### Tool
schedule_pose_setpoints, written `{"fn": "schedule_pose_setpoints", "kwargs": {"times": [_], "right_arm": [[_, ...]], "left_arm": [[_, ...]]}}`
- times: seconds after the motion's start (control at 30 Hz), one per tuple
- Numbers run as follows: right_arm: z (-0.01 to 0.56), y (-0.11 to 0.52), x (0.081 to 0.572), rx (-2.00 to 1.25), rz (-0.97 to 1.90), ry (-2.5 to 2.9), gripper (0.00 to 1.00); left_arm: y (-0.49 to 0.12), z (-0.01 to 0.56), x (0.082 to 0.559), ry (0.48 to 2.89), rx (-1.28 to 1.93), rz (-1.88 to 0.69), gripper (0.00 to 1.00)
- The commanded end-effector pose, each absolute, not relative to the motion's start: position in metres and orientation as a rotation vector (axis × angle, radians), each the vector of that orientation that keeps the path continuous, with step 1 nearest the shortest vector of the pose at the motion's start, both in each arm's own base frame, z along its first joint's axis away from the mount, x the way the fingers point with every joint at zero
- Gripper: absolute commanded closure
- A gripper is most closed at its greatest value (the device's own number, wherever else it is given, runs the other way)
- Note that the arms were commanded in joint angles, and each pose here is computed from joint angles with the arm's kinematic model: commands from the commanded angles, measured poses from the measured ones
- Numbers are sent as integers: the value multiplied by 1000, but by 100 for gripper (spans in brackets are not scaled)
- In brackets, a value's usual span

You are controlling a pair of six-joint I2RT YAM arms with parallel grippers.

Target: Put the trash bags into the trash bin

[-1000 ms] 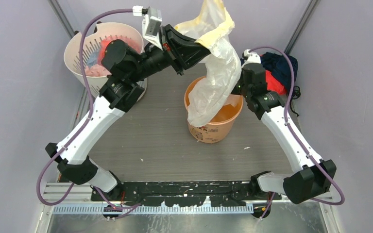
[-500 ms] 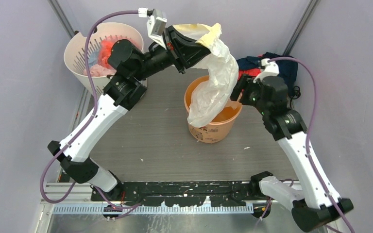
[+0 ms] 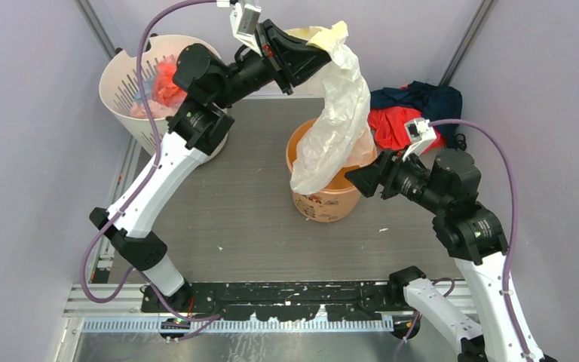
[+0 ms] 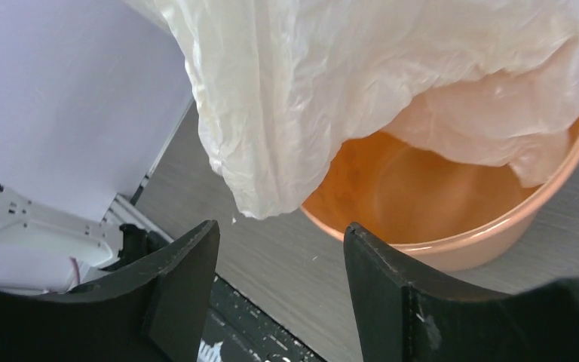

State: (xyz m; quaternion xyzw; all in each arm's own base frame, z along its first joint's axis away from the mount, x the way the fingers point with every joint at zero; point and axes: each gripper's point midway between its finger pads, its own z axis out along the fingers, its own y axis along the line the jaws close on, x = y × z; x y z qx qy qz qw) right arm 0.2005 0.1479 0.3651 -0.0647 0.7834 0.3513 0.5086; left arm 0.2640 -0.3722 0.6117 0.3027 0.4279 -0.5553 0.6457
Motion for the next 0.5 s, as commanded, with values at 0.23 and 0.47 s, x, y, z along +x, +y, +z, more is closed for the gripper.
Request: {"fn": "schedule_pose_setpoints", "kwargs": {"times": [0.23,0.47], "right_arm": [[377,173,220,-153,1017,1765,32],[365,192,248,-133,1034,1777,32]], "left_arm": [[-366,635,256,897,675,-1301,100],[-367,635,256,904,679,-1304,100]]}}
